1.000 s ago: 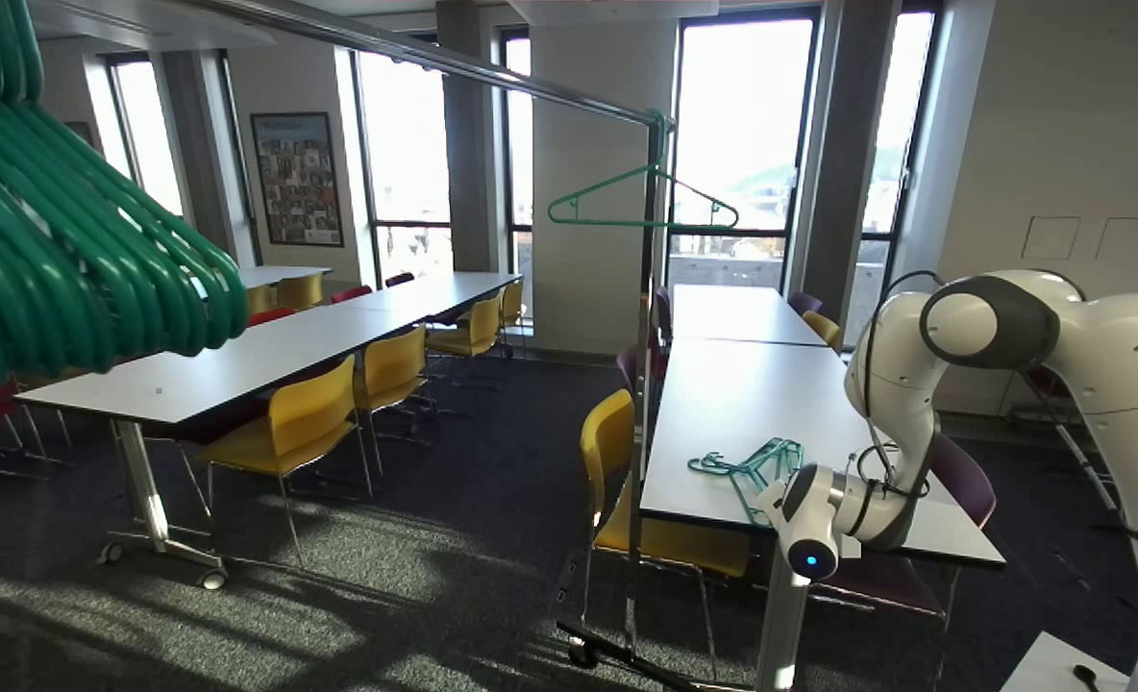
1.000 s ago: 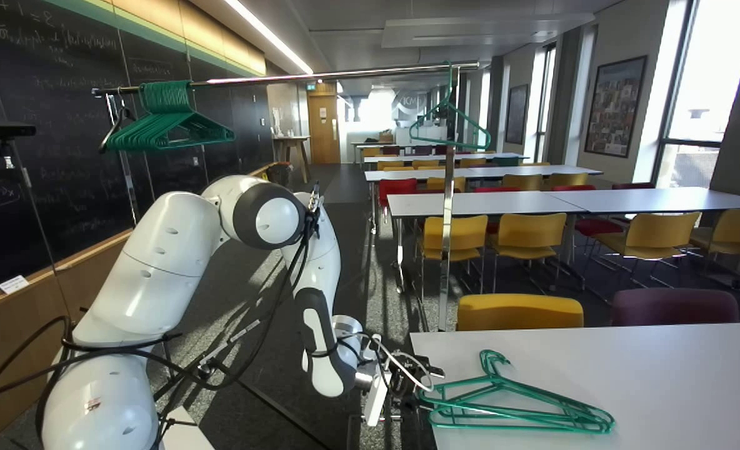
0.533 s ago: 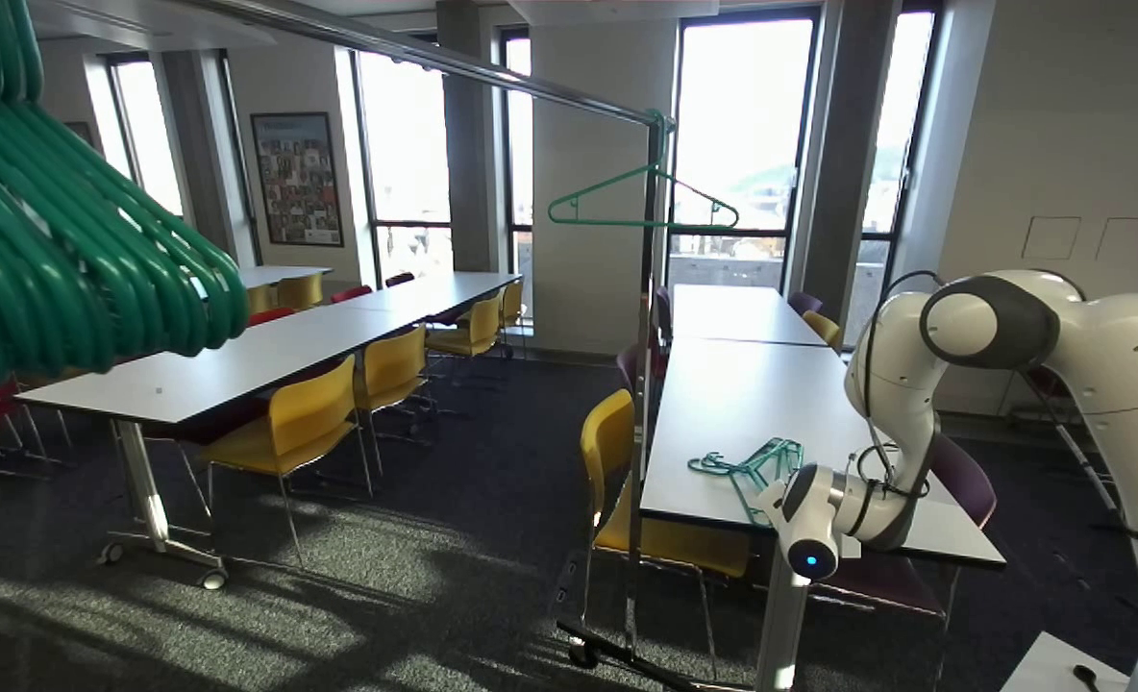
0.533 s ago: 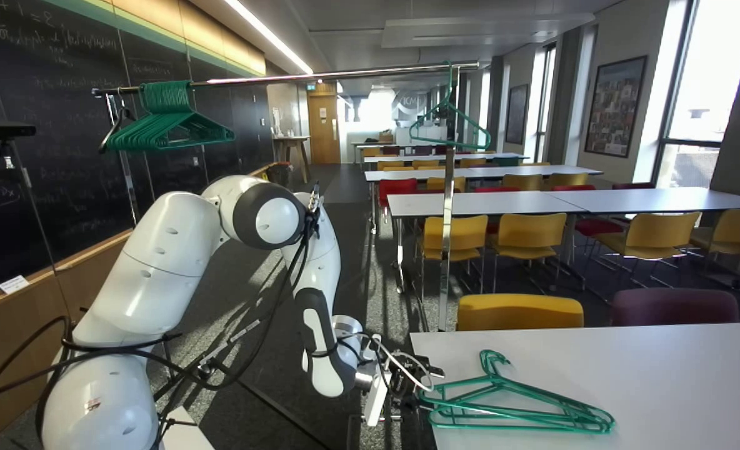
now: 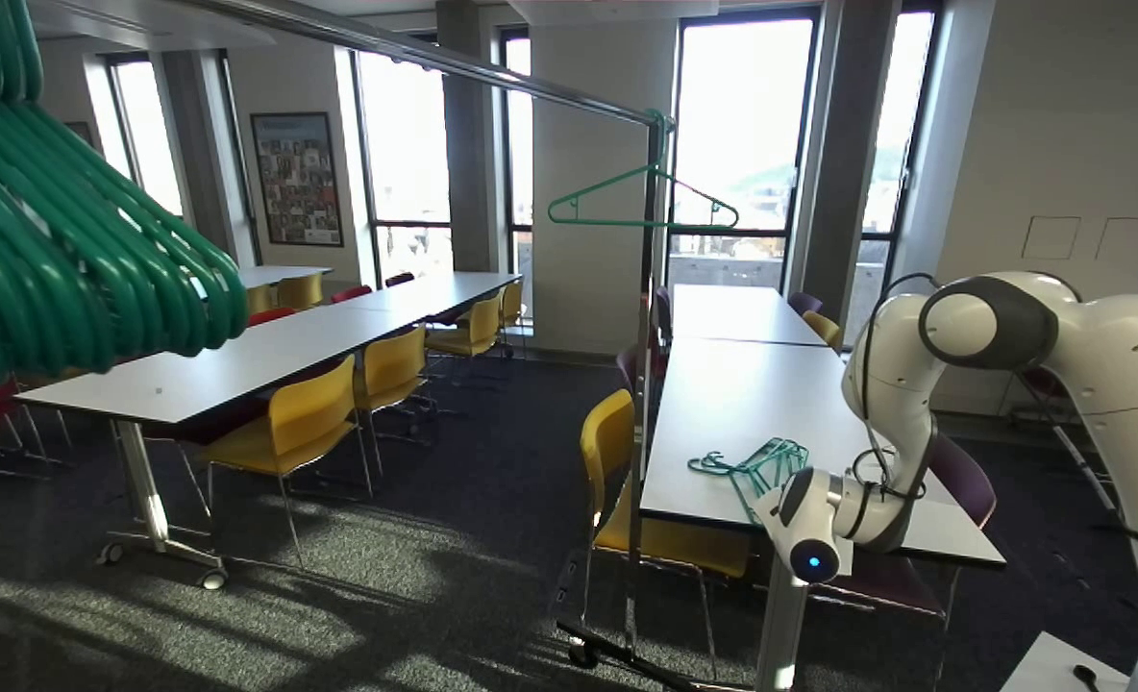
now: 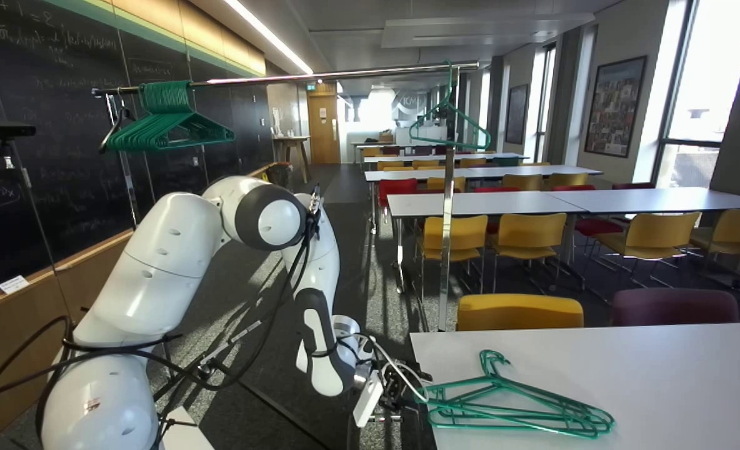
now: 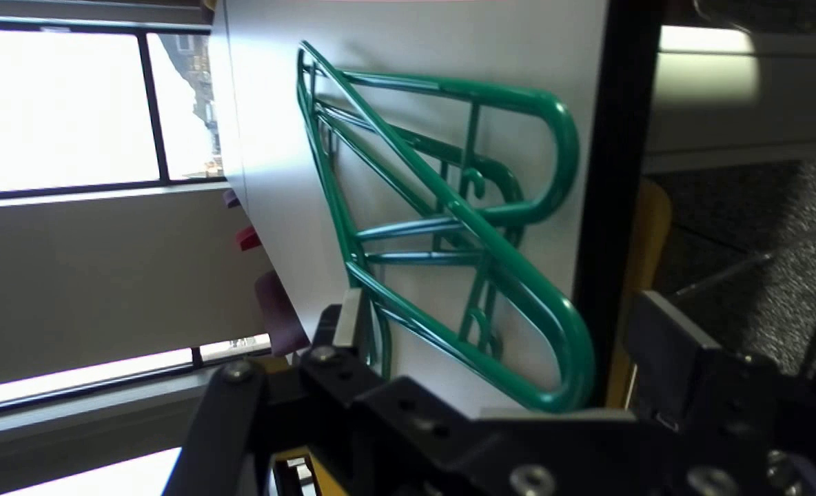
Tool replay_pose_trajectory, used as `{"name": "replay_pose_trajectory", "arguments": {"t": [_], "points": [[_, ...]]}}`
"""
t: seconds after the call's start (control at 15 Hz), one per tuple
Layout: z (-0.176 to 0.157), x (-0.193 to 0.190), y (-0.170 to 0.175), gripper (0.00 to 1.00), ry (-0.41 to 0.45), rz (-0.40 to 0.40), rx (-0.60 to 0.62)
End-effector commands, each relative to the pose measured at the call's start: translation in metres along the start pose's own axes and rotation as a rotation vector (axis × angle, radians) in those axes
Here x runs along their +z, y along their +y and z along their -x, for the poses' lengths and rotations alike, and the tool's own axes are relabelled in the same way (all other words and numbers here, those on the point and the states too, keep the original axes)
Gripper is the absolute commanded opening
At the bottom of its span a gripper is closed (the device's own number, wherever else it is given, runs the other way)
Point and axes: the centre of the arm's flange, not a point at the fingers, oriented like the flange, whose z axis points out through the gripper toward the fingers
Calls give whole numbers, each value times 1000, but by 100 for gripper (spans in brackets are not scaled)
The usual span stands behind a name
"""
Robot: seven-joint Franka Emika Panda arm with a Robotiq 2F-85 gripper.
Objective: Put one hanger on the table
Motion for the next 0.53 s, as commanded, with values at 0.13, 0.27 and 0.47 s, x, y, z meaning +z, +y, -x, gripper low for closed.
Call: {"name": "replay_pose_trajectory", "arguments": {"t": [0.13, 0.27, 0.47], "points": [[-4, -9, -6, 100, 115, -118, 135], [-3, -12, -2, 100, 168, -191, 217], [-10, -21, 3, 100, 213, -295, 334]]}}
